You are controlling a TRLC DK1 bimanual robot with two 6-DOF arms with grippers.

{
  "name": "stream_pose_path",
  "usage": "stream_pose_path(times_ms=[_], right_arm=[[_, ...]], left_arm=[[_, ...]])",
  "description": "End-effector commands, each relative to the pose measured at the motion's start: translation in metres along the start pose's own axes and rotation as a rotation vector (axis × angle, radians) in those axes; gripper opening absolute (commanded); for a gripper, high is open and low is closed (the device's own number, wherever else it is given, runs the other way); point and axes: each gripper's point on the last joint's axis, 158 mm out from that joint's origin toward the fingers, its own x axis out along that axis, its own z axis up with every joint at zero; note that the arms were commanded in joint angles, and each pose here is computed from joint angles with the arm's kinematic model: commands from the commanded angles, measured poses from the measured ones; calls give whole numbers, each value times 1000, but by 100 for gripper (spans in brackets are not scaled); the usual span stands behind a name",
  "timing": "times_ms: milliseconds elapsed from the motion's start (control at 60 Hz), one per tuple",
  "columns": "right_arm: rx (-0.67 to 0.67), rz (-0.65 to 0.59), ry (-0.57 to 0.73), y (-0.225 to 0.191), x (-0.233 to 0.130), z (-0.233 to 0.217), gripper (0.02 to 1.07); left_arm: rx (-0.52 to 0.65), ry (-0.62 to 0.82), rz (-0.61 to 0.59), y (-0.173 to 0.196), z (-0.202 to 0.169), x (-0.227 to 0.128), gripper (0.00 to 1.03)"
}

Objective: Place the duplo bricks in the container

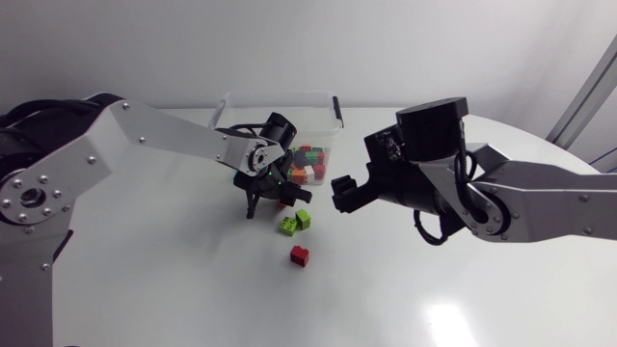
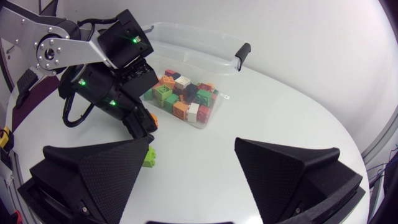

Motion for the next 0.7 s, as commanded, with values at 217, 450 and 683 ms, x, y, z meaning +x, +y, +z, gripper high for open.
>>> stream_pose_path(times_ms=[217,450,683], right_arm=[[-1,24,103,-10,31,-40,102],[-11,99,186,11,61,-55,102],[-23,186,269,39,88,-66,102]], left_arm=[[-28,-26,-14,17,-7,-26,25],[-14,-103,-19,38,1,-76,25],[-18,-229,-40,58,23,-133,25]])
